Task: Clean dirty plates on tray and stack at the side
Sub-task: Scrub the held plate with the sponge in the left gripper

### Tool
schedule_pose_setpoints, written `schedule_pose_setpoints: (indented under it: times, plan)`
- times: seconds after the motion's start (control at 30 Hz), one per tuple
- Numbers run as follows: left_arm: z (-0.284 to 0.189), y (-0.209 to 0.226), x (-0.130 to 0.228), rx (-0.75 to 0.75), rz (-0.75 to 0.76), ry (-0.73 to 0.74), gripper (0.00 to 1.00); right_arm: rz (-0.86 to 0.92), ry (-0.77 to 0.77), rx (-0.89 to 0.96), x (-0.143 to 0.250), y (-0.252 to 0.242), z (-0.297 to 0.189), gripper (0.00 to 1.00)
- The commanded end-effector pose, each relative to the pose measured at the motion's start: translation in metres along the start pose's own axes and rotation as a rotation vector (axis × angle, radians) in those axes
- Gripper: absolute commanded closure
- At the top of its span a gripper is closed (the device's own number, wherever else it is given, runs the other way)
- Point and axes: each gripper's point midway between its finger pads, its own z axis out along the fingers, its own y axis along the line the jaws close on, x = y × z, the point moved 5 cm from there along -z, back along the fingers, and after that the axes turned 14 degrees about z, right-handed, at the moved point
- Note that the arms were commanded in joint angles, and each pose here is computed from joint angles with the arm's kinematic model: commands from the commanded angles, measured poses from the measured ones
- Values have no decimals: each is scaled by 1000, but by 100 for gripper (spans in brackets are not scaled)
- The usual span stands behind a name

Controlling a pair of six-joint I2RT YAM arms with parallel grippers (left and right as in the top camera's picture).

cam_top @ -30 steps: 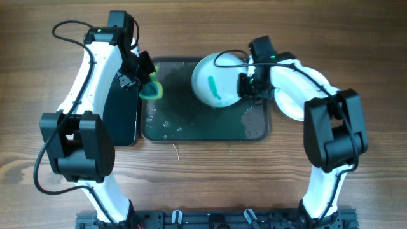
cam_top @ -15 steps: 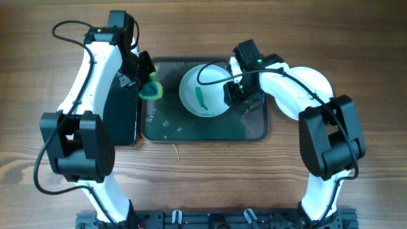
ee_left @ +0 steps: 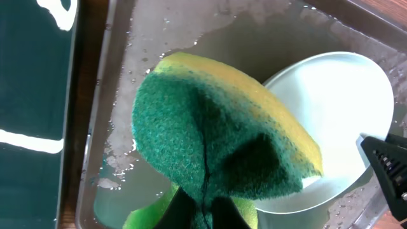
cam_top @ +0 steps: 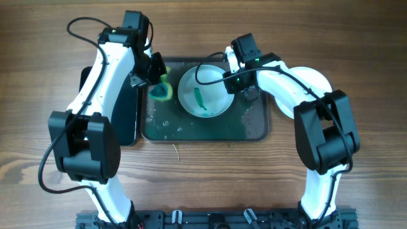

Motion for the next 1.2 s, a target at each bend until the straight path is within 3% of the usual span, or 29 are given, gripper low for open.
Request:
schedule_pose_setpoints:
  times: [0.0, 0.1, 0.3, 0.6, 0.8, 1.0, 1.17]
  plan:
    - [-1, -7, -3, -7, 11, -19, 96, 187, 60, -49, 6, 4, 3, 94]
    - [1, -13, -1, -6, 27, -13, 96, 383, 187, -45, 28, 4, 1, 95]
    - [11, -34, 4, 1, 80, -2, 96, 489, 318, -73, 56, 7, 5, 96]
    - [52, -56, 22, -23, 100, 105, 96, 497, 304, -89, 56, 6, 9, 96]
    - [73, -49, 25, -69, 95, 150, 96, 426, 330, -285, 68, 12, 21, 96]
    - [97, -58, 32, -97, 100, 183, 96, 397, 320, -283, 70, 9, 23, 96]
    - [120, -58, 39, -229, 27, 174, 96, 388, 320, -287, 71, 9, 23, 96]
